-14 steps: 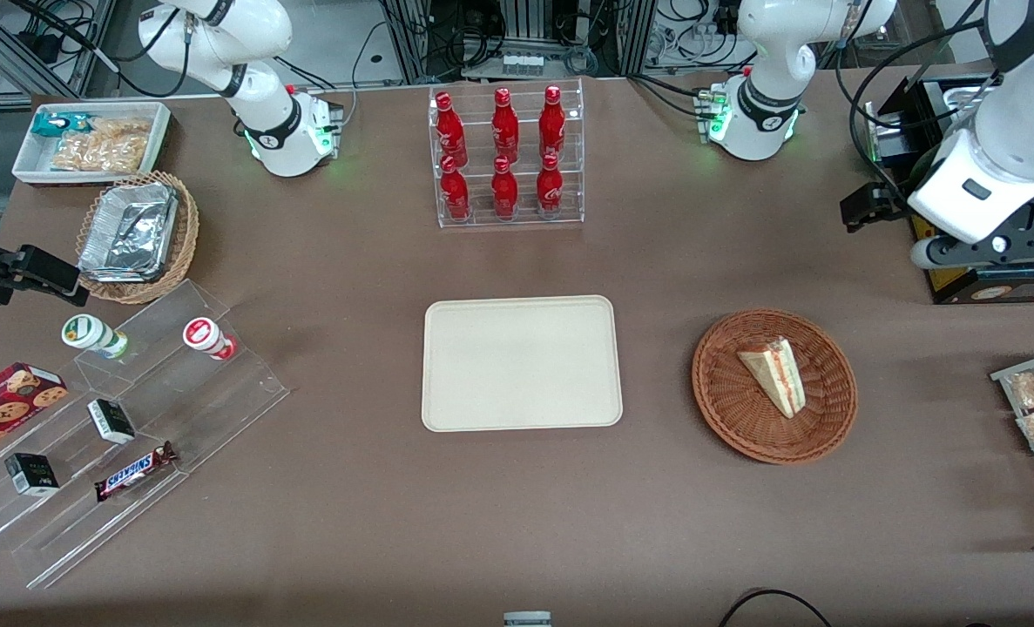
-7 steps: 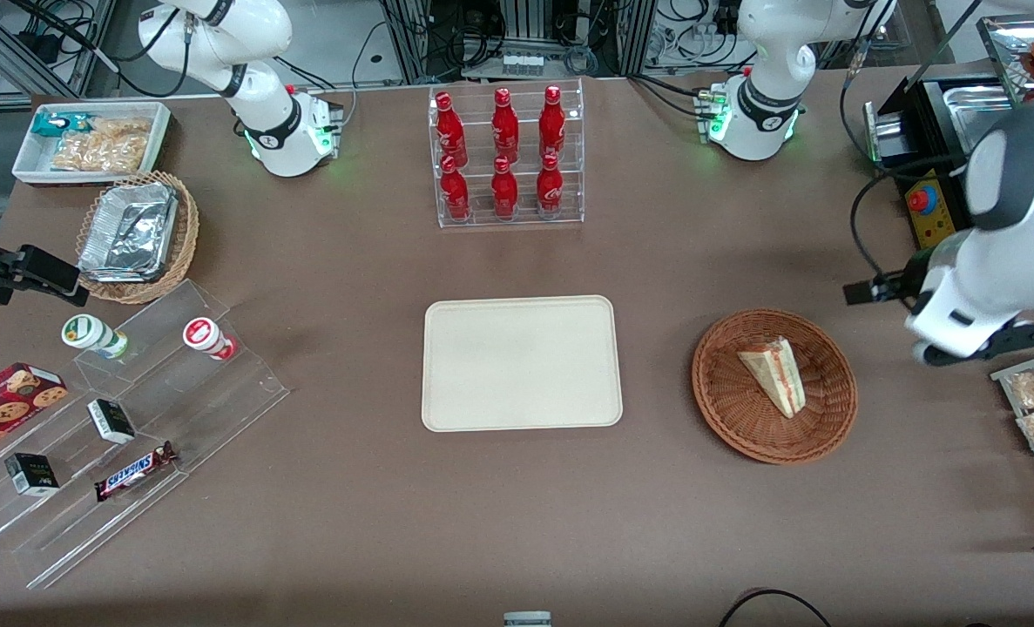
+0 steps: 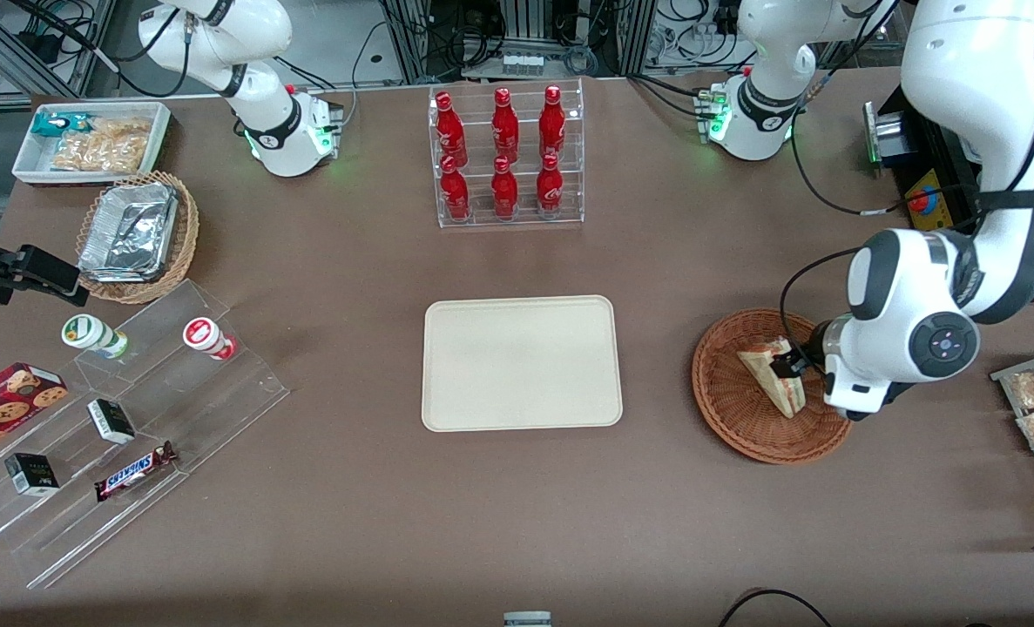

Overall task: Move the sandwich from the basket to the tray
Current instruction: 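Move the left gripper down over the wrapped sandwich in the wicker basket, then close the left gripper on the wrapped sandwich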

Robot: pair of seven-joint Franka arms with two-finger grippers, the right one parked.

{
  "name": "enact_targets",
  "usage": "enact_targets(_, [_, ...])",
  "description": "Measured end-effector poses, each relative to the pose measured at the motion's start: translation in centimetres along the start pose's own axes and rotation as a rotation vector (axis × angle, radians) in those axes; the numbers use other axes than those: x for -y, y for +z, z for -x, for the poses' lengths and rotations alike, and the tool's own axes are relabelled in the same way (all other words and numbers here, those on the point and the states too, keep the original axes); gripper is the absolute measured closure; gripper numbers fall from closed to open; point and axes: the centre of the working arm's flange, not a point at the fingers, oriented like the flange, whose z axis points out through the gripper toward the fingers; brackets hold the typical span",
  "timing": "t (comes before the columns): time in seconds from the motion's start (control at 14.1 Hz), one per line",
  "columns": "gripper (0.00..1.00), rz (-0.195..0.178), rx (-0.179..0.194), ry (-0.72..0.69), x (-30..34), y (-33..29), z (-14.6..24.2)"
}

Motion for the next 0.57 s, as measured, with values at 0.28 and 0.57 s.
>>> enact_targets(0.28, [0.0,0.027,-0.015,-0.03,-0.8,1.5,-0.6])
enact_targets(0.57, [0.0,0.051,-0.036,-0.033,-2.3,5.0,0.3])
